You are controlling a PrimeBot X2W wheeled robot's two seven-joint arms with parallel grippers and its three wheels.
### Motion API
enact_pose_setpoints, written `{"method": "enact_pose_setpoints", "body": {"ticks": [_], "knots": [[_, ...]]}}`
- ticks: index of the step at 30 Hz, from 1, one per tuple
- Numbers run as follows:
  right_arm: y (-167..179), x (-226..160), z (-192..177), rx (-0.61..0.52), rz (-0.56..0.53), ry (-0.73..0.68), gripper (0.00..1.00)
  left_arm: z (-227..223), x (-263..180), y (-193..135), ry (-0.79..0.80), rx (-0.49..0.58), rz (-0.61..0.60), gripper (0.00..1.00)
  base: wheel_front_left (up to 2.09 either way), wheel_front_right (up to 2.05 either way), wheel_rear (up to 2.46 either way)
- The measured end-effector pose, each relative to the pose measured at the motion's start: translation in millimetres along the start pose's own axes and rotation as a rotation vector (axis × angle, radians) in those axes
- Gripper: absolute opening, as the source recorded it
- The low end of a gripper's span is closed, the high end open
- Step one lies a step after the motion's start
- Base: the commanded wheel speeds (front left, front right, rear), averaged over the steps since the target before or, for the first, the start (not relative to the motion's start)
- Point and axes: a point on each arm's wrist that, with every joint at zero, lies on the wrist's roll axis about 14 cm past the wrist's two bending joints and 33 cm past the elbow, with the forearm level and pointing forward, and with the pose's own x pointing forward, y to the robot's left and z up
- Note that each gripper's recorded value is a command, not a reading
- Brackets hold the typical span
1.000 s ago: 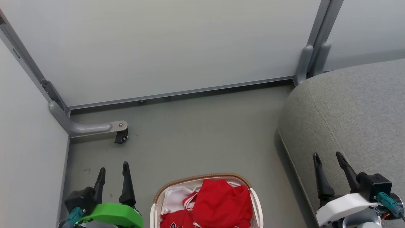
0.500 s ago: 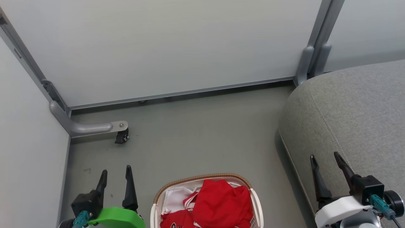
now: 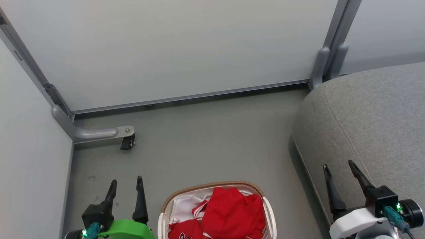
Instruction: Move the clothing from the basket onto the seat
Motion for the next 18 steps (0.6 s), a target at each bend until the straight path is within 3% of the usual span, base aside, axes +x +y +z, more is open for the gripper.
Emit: {"method": "enact_pose_setpoints", "body": {"ticks": [18], "knots": [[-0.3,0.9,-5.1,-0.001,0.0,0.016,1.0,-7.8,0.9,-4.4,0.024,0.001,-0.014,1.0,0.0,0.0,0.0]]}}
